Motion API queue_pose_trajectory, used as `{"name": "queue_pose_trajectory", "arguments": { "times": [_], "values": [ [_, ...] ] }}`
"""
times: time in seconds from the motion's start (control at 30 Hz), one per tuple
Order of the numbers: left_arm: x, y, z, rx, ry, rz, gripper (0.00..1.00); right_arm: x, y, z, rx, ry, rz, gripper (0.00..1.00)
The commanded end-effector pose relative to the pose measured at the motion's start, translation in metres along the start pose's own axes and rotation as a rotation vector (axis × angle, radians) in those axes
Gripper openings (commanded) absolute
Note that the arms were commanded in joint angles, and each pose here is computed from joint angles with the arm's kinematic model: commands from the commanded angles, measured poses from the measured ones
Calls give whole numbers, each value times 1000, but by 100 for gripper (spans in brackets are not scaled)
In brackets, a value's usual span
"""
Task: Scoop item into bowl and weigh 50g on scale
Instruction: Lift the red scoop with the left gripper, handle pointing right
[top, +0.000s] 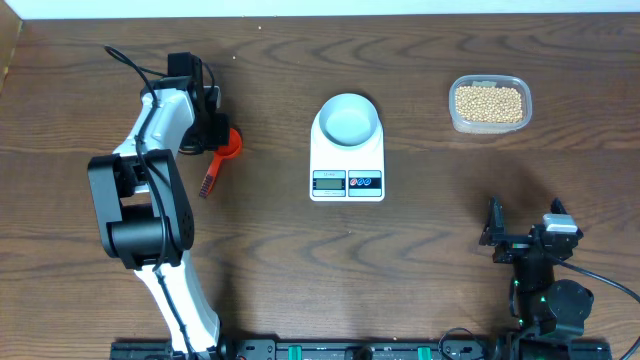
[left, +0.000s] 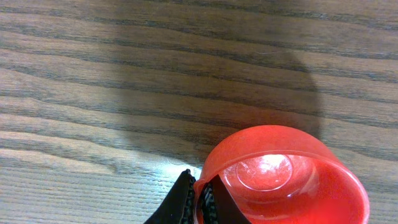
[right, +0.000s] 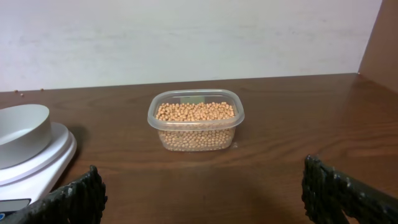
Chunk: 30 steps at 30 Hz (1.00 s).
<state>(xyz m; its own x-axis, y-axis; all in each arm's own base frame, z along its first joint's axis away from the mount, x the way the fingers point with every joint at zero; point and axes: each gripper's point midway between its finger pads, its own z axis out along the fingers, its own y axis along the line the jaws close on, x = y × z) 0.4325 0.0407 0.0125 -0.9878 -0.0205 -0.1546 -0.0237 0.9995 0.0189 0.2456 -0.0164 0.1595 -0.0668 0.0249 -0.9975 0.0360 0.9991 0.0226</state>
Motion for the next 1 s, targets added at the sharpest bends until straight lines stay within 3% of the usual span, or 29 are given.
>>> {"name": "queue_pose_trajectory", "arguments": {
  "times": [0.0,0.53,0.97],
  "values": [
    [5,1,8,-1,23,6,8,0,3,0,-13,-2,13,99],
    [-13,3,-31,-9,-78,2,7,1,3,0,-13,-2,13,99],
    [-25,11,-88,-44,-209,-117,7,0,3,0,-13,-2,13,99]
  ]
}}
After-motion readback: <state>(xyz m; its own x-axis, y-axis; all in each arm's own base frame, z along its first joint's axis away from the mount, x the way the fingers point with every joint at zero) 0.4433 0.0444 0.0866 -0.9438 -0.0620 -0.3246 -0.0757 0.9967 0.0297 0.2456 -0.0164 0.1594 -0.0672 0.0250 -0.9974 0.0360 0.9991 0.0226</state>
